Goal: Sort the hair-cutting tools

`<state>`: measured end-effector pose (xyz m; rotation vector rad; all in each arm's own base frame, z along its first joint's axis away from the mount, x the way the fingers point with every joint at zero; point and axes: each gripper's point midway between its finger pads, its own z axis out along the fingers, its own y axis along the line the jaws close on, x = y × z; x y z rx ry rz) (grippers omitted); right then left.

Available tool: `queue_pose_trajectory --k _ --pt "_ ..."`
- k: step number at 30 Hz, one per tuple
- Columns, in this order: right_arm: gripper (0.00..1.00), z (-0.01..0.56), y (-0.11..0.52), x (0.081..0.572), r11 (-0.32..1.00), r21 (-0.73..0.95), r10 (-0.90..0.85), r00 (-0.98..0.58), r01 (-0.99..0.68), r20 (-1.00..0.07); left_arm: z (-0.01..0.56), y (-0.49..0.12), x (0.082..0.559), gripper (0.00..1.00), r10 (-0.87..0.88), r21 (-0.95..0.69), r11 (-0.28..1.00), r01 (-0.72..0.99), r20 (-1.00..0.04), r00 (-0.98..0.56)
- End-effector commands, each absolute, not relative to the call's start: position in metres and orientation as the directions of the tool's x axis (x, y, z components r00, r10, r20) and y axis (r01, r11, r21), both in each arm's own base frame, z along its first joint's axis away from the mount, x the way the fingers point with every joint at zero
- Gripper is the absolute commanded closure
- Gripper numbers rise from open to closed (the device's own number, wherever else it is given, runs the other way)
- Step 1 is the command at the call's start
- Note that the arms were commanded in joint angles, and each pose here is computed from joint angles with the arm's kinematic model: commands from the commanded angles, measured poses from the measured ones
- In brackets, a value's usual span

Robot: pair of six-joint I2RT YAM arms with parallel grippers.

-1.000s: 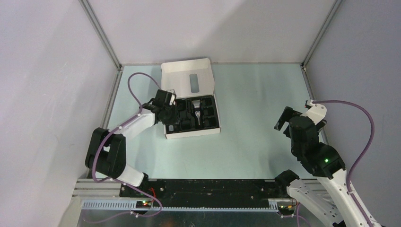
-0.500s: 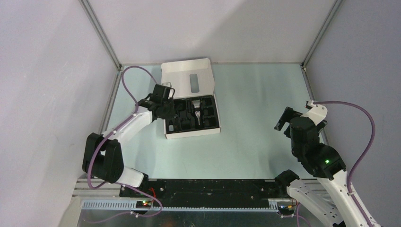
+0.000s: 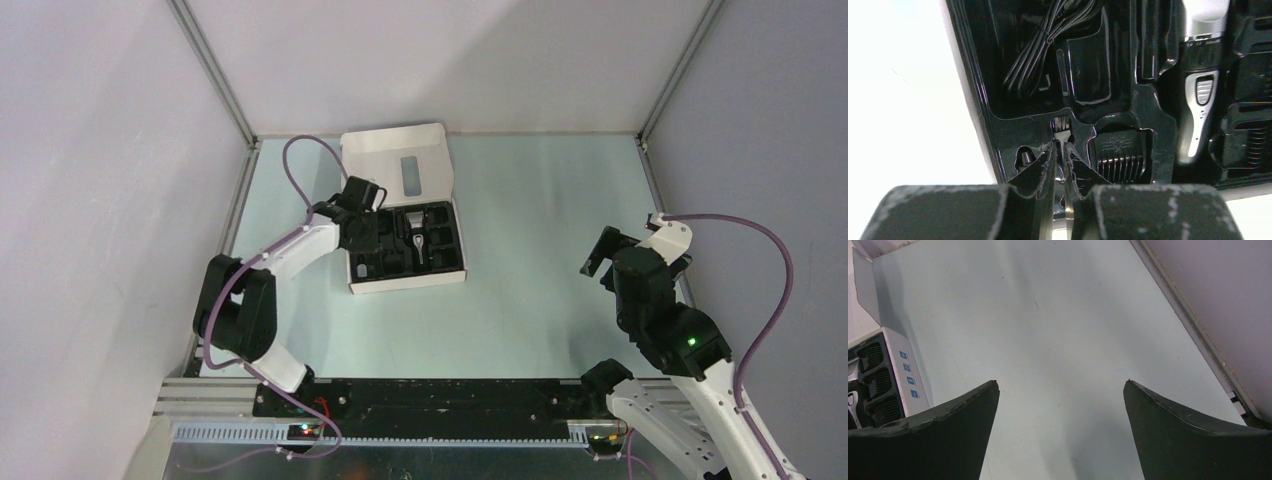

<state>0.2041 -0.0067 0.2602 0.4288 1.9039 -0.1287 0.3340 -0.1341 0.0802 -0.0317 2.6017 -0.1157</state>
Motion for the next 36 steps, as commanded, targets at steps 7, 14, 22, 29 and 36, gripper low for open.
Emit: queue_pose_trajectory --k 7,14,22,29,36 --pt "0.00 0.264 -0.010 0.205 0.919 0.136 0.250 -0.280 0.371 -0.927 0.064 -0.135 0.330 0.88 0.044 0.020 0.999 0.039 -0.462 -0.886" --pt "0.01 0.265 -0.009 0.204 0.919 0.141 0.253 -0.277 0.368 -0.927 0.057 -0.134 0.312 0.91 0.085 0.081 0.995 0.056 -0.415 -0.906" --pt "0.01 0.265 -0.010 0.203 0.919 0.144 0.255 -0.275 0.367 -0.927 0.049 -0.136 0.298 0.91 0.174 0.195 0.975 0.106 -0.378 -0.909" --pt "0.01 0.266 -0.010 0.202 0.920 0.149 0.257 -0.271 0.363 -0.928 0.058 -0.136 0.295 0.92 0.172 0.195 0.976 0.100 -0.399 -0.901" --pt "0.01 0.267 -0.011 0.201 0.919 0.151 0.258 -0.266 0.365 -0.929 0.124 -0.137 0.316 0.83 0.125 0.158 0.987 0.041 -0.570 -0.812"
